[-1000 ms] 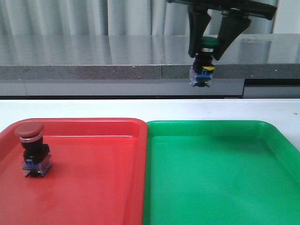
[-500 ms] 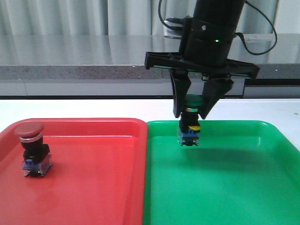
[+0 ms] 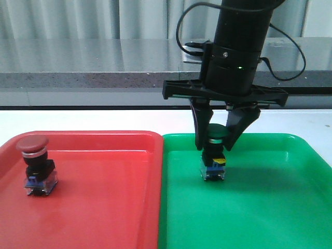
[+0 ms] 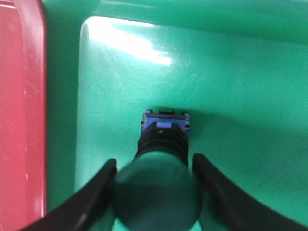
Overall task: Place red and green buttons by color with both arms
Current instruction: 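Lower the green button into the green tray and open the right gripper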
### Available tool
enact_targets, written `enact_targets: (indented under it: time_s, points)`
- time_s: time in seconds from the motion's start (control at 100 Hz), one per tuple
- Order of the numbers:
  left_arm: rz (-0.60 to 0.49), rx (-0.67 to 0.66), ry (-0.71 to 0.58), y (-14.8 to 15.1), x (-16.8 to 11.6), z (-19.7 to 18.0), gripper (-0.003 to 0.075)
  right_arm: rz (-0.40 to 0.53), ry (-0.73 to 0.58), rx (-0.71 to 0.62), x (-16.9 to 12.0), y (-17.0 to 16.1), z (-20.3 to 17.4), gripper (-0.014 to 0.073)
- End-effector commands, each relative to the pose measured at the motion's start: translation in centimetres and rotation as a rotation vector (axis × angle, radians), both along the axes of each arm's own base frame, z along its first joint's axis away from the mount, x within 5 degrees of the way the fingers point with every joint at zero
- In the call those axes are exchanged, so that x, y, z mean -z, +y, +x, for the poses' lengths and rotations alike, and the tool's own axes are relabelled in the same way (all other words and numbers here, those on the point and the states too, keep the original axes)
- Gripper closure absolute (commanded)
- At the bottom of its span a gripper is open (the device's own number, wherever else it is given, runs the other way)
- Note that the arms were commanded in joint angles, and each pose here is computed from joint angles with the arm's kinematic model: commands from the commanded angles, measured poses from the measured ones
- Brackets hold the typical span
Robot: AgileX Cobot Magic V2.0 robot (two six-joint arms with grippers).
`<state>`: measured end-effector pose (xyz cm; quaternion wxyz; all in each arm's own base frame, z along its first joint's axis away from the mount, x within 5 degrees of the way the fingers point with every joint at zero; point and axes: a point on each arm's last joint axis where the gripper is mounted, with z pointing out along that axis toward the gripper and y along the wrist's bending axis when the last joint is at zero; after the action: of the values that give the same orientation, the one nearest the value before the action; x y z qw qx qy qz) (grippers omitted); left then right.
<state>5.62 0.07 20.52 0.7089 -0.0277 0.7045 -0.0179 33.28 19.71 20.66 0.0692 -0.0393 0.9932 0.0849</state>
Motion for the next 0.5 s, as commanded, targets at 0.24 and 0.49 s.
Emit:
enact_targets:
  time_s: [0.24,0.49]
  points:
    - [-0.008,-0.004,-0.104,0.0,-0.5,-0.3,0.0741,0.044,-0.077,0.007,-2.4,0.0,0.1,-0.0010]
    - [-0.008,-0.004,-0.104,0.0,-0.5,-0.3,0.0741,0.057,-0.171,-0.006,-5.7,-0.8,-0.7,0.0004]
